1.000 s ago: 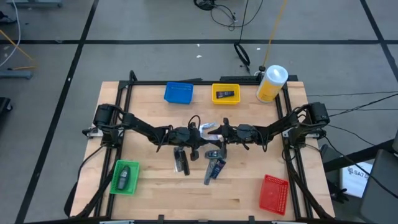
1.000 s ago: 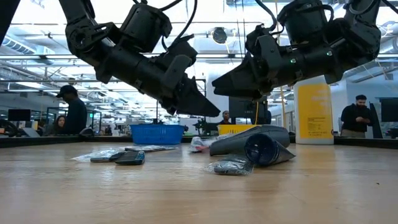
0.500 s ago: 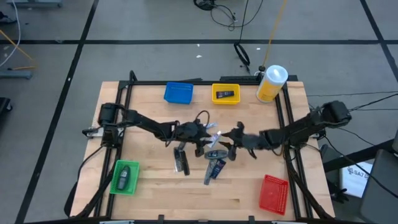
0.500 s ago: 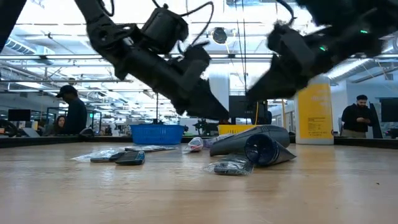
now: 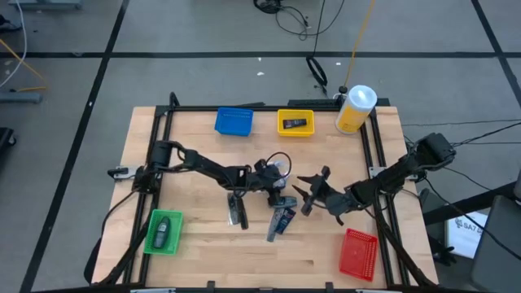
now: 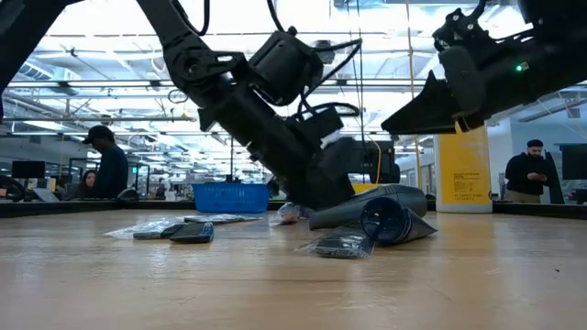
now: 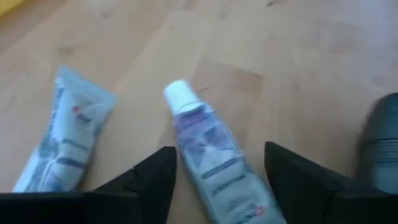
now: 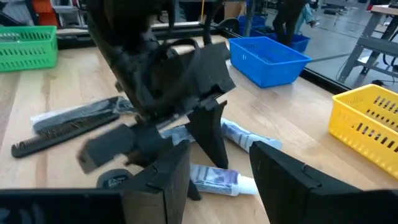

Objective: Pick & Place Travel size toiletries
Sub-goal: Put the white toothpaste into the blue bin

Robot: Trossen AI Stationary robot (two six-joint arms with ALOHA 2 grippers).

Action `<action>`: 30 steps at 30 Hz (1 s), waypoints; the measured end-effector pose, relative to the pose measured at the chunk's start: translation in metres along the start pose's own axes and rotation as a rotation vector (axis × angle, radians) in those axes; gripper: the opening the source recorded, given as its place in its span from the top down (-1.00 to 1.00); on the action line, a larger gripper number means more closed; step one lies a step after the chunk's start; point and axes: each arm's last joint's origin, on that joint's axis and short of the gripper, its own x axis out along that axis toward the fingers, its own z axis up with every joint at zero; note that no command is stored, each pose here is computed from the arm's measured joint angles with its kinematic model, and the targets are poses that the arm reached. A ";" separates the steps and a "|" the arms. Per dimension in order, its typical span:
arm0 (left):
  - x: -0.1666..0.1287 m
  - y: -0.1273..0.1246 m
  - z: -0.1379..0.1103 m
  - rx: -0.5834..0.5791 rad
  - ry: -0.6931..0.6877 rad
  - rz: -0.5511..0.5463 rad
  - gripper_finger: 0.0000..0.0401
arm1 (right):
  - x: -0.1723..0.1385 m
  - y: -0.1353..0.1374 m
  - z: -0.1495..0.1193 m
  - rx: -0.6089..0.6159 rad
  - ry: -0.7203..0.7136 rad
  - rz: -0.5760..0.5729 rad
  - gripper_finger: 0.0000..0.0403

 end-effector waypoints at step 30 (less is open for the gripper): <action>-0.106 0.032 0.057 0.321 0.157 0.255 0.90 | -0.004 0.004 -0.002 0.063 0.013 0.041 0.21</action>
